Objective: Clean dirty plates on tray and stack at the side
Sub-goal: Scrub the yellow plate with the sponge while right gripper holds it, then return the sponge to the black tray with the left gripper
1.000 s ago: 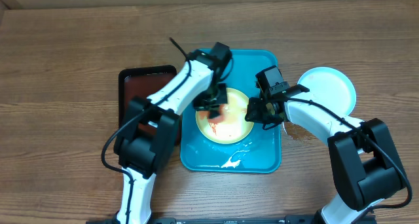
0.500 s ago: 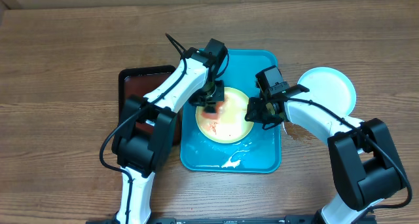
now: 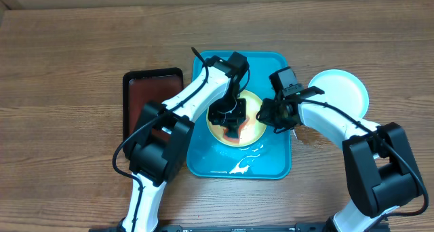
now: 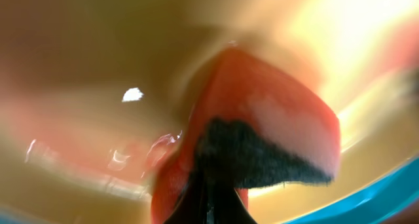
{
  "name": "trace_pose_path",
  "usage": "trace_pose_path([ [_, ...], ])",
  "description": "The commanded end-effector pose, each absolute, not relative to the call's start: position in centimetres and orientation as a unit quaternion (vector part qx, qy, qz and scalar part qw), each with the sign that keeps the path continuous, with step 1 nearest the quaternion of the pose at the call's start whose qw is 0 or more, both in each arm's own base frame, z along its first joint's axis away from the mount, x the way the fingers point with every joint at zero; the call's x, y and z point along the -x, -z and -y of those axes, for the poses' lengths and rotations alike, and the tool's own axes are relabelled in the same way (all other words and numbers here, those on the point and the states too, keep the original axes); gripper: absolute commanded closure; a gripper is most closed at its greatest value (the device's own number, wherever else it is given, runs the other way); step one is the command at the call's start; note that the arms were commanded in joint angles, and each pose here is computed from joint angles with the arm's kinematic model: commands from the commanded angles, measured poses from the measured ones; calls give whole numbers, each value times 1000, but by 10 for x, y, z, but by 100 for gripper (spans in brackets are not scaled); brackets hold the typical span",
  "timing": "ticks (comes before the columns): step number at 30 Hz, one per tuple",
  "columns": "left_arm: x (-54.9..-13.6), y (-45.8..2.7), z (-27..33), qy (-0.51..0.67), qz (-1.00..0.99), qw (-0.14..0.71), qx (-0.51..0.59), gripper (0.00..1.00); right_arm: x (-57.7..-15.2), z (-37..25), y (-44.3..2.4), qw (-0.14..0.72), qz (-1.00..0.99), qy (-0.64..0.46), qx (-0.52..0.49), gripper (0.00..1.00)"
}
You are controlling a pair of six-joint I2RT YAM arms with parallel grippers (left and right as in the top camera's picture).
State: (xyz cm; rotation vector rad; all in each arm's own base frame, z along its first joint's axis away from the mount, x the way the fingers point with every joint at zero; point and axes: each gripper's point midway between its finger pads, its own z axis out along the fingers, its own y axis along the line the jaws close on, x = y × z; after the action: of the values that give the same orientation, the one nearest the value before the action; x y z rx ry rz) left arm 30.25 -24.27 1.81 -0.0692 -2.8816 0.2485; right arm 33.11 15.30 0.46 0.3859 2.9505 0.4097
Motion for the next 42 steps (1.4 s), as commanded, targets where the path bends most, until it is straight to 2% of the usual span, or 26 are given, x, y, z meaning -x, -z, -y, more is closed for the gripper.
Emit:
trace_pose_path([
  [1, -298, -3, 215, -6, 991, 131, 38, 96, -337, -117, 7, 79, -976, -77, -188, 96],
  [8, -312, -4, 182, 67, 992, 103, 34, 96, -336, -118, 7, 77, -976, -79, -187, 96],
  [12, -339, -12, 134, 178, 983, 44, 11, 96, -334, -117, 7, 74, -977, -77, -187, 96],
  [15, -356, -13, 119, 191, 981, 18, -4, 96, -332, -117, 8, 70, -977, -75, -187, 96],
  [20, -363, -5, 140, 107, 994, 26, -7, 96, -331, -116, 8, 68, -979, -73, -177, 96],
  [29, -363, -5, 273, -211, 976, 49, 34, 96, -328, -116, 8, 65, -984, -69, -151, 96],
  [34, -339, 11, 320, -261, 958, 77, 86, 96, -324, -115, 9, 58, -985, -66, -149, 96],
  [42, -342, -17, 312, -238, 963, 52, 113, 96, -323, -115, 9, 56, -985, -65, -148, 96],
])
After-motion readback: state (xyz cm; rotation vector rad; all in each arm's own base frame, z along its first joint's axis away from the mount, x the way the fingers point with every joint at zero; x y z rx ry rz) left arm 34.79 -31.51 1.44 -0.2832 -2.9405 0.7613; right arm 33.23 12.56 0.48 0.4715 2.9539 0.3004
